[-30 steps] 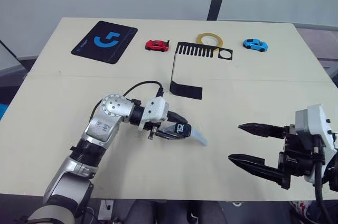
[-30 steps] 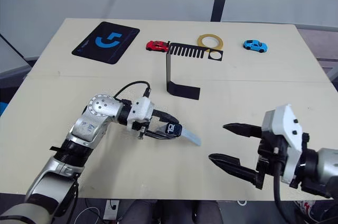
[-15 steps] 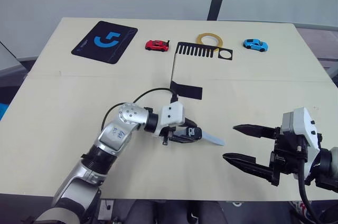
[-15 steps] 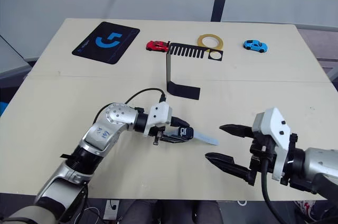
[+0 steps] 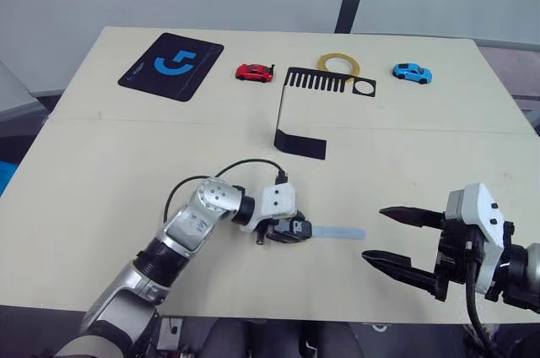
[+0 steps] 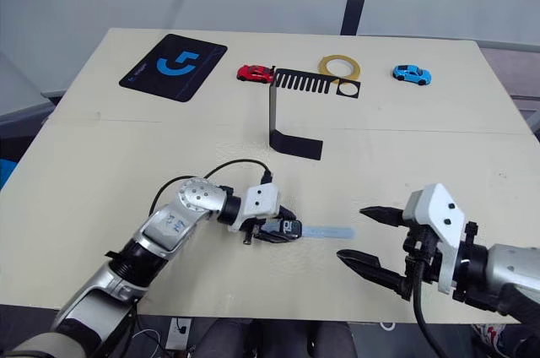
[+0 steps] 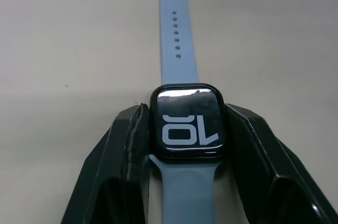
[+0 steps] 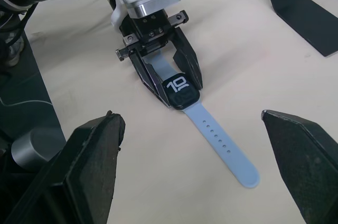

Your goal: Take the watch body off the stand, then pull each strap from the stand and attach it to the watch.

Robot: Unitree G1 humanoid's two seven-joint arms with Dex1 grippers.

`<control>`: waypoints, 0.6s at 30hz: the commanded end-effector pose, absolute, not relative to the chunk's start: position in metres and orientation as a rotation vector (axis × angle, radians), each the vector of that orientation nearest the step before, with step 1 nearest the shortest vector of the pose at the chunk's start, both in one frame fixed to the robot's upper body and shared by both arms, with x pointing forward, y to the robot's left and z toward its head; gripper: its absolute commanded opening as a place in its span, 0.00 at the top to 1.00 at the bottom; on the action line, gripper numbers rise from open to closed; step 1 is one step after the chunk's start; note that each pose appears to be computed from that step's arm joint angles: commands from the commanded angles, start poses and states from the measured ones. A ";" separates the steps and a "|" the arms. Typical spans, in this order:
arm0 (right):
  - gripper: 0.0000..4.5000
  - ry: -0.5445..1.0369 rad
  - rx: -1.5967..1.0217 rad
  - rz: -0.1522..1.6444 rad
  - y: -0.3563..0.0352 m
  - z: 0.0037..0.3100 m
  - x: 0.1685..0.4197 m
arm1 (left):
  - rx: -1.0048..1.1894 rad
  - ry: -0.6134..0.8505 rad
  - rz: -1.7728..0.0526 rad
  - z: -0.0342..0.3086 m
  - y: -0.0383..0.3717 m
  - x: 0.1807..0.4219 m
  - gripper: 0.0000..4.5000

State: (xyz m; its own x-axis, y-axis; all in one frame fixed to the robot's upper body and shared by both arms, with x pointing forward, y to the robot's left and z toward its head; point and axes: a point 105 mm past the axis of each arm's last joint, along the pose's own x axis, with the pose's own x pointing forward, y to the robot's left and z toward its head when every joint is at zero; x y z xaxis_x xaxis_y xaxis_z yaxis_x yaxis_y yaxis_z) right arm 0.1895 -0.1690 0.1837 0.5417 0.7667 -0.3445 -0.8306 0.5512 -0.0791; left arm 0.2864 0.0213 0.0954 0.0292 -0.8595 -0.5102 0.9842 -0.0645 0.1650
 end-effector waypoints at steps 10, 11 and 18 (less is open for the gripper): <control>0.00 0.310 -0.297 0.952 -0.198 0.191 0.186 | 0.355 0.265 -1.594 0.178 0.124 0.260 0.02; 0.00 0.317 -0.300 0.950 -0.203 0.193 0.184 | 0.347 0.278 -1.581 0.184 0.137 0.258 0.02; 0.00 0.346 -0.344 0.922 -0.230 0.202 0.181 | 0.382 0.334 -1.408 0.203 0.203 0.252 0.02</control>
